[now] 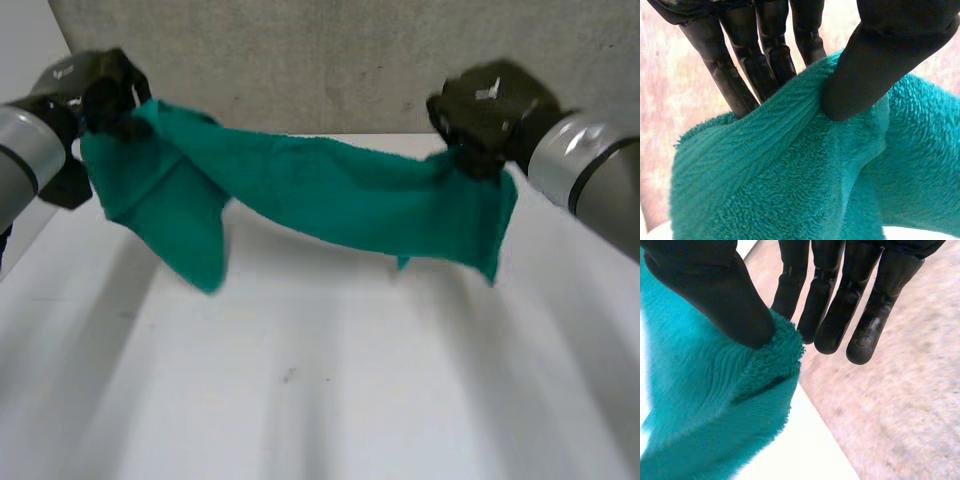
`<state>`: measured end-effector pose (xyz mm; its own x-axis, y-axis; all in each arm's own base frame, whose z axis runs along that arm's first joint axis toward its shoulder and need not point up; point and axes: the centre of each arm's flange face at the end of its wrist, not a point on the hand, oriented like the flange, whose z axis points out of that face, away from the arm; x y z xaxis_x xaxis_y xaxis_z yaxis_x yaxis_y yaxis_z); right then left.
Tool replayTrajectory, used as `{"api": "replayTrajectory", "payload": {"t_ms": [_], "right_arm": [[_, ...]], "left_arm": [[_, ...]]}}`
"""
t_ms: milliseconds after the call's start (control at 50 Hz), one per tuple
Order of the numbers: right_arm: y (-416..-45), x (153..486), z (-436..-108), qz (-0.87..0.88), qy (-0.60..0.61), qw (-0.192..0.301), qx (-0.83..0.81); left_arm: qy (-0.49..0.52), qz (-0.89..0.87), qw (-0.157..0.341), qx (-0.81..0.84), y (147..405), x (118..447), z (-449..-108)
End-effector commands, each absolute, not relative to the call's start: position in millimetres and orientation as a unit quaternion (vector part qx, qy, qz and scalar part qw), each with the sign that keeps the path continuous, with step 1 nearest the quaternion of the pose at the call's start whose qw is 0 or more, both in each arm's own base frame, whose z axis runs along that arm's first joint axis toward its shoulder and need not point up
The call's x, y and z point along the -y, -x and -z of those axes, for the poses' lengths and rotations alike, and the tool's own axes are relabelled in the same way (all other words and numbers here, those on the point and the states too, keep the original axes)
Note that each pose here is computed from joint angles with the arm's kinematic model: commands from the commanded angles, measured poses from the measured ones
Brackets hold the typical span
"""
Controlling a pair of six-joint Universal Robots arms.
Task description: Fold the towel.
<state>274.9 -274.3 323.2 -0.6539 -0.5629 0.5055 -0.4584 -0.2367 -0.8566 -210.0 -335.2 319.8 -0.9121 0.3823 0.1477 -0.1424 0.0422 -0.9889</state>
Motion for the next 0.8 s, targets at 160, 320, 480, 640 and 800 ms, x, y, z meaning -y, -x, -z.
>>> {"api": "replayTrajectory", "payload": {"t_ms": [160,320,480,640,800], "right_arm": [[-262.1,197.6,-209.2,0.495,0.701,-0.008,-0.513],[-276.1,257.0,-282.1,0.626,0.42,0.113,-0.647],[-296.2,293.7,-277.0,0.603,0.312,0.224,-0.699],[-341.5,298.8,-233.5,0.524,0.357,0.297,-0.714],[-376.4,302.1,-175.0,0.422,0.345,0.381,-0.747]], "left_arm": [[0.123,-0.648,0.232,0.715,243.9,306.6,-295.7],[0.134,-0.629,0.238,0.728,250.3,292.9,-284.4],[0.153,-0.626,0.252,0.722,257.2,264.1,-291.9],[0.186,-0.635,0.283,0.694,251.2,222.5,-310.9],[0.221,-0.649,0.258,0.681,247.2,209.4,-313.8]]}}
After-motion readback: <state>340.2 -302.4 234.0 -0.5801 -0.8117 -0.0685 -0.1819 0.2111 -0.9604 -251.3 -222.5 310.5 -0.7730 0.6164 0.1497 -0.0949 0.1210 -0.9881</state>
